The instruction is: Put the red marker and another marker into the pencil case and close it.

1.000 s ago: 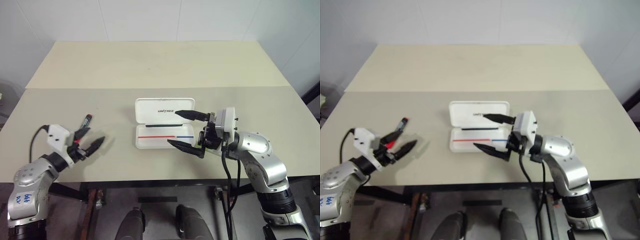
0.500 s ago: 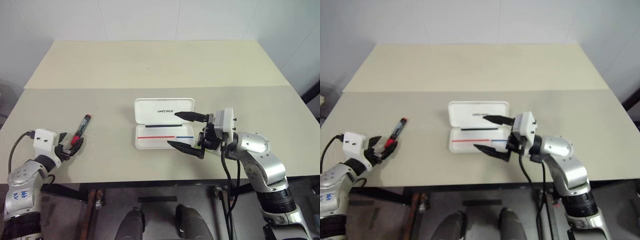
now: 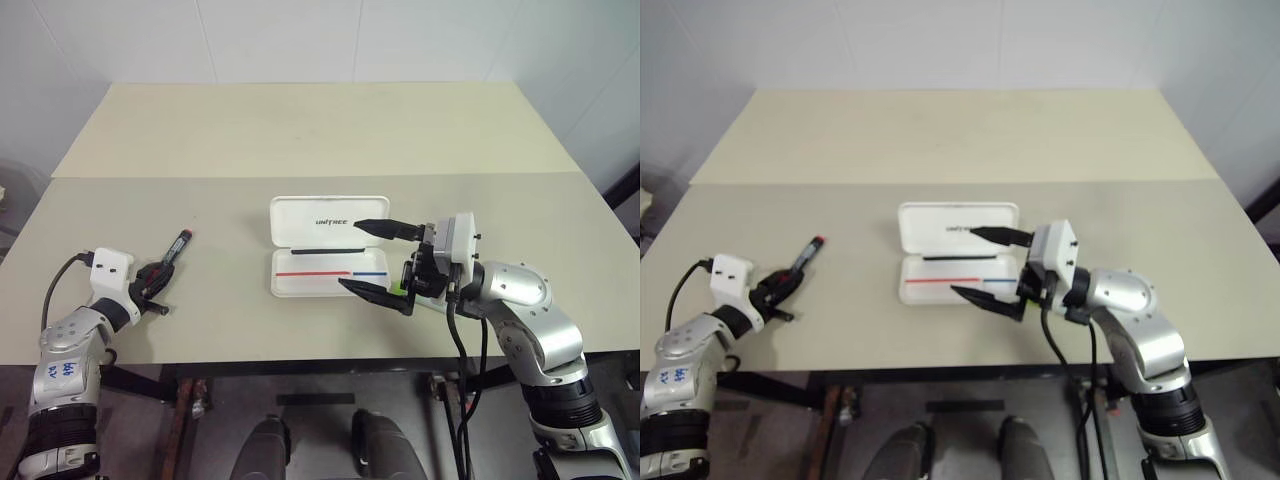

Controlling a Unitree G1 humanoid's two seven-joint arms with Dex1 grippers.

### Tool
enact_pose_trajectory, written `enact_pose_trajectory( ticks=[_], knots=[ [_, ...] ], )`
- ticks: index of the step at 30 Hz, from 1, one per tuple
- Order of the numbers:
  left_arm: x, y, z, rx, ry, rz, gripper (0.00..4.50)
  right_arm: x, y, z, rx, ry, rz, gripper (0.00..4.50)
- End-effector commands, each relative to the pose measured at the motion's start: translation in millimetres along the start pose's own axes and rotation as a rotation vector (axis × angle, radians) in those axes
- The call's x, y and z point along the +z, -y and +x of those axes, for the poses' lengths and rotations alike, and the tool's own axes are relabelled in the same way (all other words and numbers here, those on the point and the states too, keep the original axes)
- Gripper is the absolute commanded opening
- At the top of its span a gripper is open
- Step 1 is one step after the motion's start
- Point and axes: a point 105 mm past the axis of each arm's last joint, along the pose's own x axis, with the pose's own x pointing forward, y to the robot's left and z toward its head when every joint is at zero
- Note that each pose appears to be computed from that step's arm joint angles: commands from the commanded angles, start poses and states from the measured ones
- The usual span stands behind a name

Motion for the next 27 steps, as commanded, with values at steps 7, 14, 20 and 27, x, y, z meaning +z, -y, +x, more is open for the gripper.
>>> enact_pose_trajectory(
  ticks=[7,14,20,27],
  knots=[
    [94.6,30.3,-17.7,-0.088,0.515,0.015,0.59,11.6,1.3,-1.9,-0.012,0.034,-0.036,4.50],
    [117.6,72.7,-23.5,-0.288,0.579,0.055,0.59,8.5,0.0,-2.8,-0.028,0.032,-0.024,4.50],
    [121.2,127.0,-15.7,-0.651,0.509,0.257,0.59,8.7,2.7,-6.3,-0.056,0.022,-0.034,4.50],
    [102.5,154.8,8.7,-0.929,0.387,0.472,0.59,11.0,2.1,-14.7,-0.105,0.004,-0.052,4.50]
  ],
)
